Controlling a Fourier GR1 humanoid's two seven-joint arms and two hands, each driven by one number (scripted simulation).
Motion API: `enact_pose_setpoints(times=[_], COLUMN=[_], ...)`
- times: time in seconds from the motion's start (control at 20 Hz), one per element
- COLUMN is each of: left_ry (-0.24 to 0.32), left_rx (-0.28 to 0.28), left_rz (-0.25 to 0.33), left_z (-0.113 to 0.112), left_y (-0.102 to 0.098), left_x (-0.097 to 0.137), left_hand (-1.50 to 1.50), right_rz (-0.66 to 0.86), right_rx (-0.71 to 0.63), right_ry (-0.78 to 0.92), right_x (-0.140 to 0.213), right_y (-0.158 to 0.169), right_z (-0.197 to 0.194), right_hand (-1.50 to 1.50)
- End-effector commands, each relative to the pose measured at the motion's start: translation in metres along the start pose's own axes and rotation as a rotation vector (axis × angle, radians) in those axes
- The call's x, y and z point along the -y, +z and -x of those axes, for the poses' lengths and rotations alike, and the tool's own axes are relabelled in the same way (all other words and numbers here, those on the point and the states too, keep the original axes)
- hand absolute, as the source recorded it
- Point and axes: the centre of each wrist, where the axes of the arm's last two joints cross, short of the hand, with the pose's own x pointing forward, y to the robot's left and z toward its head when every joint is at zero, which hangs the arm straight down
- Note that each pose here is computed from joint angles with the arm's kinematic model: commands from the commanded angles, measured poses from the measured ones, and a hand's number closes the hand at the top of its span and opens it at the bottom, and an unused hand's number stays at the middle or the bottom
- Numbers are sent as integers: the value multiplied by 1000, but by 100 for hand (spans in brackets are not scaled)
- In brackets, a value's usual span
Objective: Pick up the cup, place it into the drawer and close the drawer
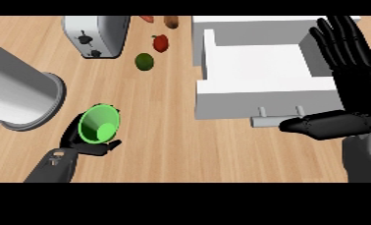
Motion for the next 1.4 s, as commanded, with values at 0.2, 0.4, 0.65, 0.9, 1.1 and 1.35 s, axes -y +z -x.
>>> enact_pose_setpoints(times=[0.2,0.4,0.65,0.9,1.1,1.35], left_ry=[-159,-234,14,30,23,22], left_rx=[291,269,476,494,546,544], left_rz=[-237,-574,-451,-292,-229,-92], left_z=[1,9,-4,-38,-83,-126], left_y=[-17,-16,-61,-96,-147,-186], left_x=[18,31,57,51,71,115], left_hand=[150,150,150,150,150,150], right_rz=[-12,16,15,0,32,18], right_rx=[-2,19,1,-16,-29,-8], right_ry=[7,3,-4,23,21,17], right_x=[7,9,7,4,10,18], right_y=[-11,-1,-2,2,9,1], right_z=[-4,-8,-1,0,0,-2], right_hand=[-150,-150,-150,-150,-150,-150])
